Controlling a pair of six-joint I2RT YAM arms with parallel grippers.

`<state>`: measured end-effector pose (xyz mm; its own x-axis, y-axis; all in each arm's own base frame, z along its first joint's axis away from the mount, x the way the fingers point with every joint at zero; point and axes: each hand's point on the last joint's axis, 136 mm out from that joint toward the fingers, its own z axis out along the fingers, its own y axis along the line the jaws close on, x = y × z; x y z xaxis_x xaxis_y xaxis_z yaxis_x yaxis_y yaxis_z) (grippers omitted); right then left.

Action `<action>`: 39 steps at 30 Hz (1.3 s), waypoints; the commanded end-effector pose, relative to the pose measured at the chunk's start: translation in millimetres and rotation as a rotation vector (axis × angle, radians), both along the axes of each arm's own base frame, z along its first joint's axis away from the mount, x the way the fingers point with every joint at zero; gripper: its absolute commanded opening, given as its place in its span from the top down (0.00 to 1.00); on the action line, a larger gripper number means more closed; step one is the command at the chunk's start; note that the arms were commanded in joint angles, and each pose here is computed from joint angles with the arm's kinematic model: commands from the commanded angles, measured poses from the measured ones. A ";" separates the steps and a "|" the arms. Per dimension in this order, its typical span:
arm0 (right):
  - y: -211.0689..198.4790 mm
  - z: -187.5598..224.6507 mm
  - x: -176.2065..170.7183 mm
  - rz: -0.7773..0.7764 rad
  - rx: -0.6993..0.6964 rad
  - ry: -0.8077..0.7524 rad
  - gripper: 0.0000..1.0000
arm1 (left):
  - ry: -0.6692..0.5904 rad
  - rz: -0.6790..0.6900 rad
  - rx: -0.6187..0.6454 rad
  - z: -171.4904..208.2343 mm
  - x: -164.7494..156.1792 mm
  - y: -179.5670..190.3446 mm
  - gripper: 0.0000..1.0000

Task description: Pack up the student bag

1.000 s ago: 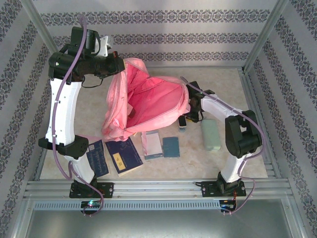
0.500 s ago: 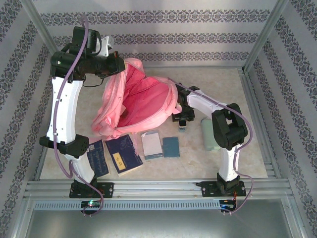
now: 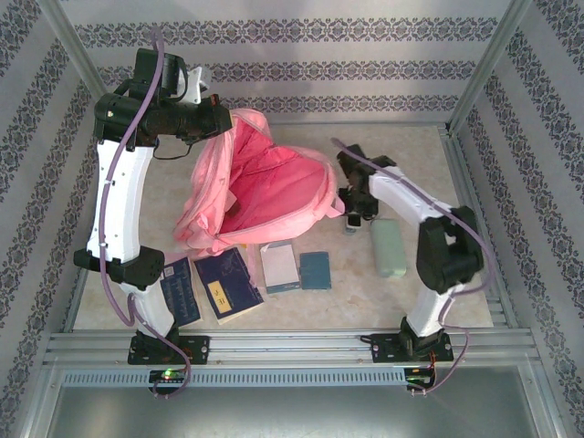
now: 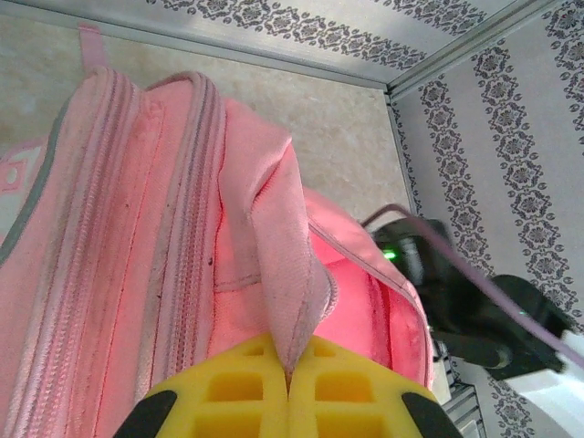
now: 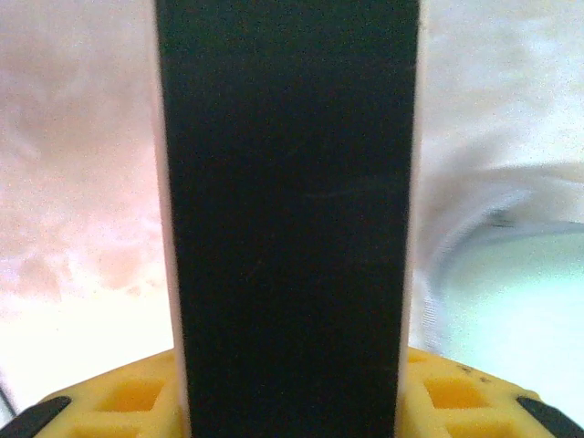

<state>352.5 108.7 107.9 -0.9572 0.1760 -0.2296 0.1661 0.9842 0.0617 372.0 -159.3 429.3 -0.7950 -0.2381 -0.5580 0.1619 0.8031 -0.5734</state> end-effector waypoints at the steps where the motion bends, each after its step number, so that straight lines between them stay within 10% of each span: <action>1: -37.9 41.5 1.2 -0.152 -0.034 -0.124 0.66 | -0.154 -0.064 -0.072 40.9 -0.2 -16.8 1.00; 12: -64.7 217.1 6.1 -0.209 -0.114 -0.559 0.70 | -0.113 -0.190 -0.050 21.4 -11.8 -56.9 1.00; 17: -4.4 262.9 0.4 -0.097 0.185 -0.646 0.69 | -0.101 -0.266 -0.018 10.3 -22.2 -82.1 1.00; 30: 119.2 197.9 -75.0 0.058 0.821 -0.307 0.68 | -0.073 -0.336 0.069 -10.0 -41.8 -100.0 1.00; 39: 187.9 155.9 -60.0 0.099 0.922 -0.153 0.67 | -0.128 -0.357 0.050 5.5 -52.9 -96.7 1.00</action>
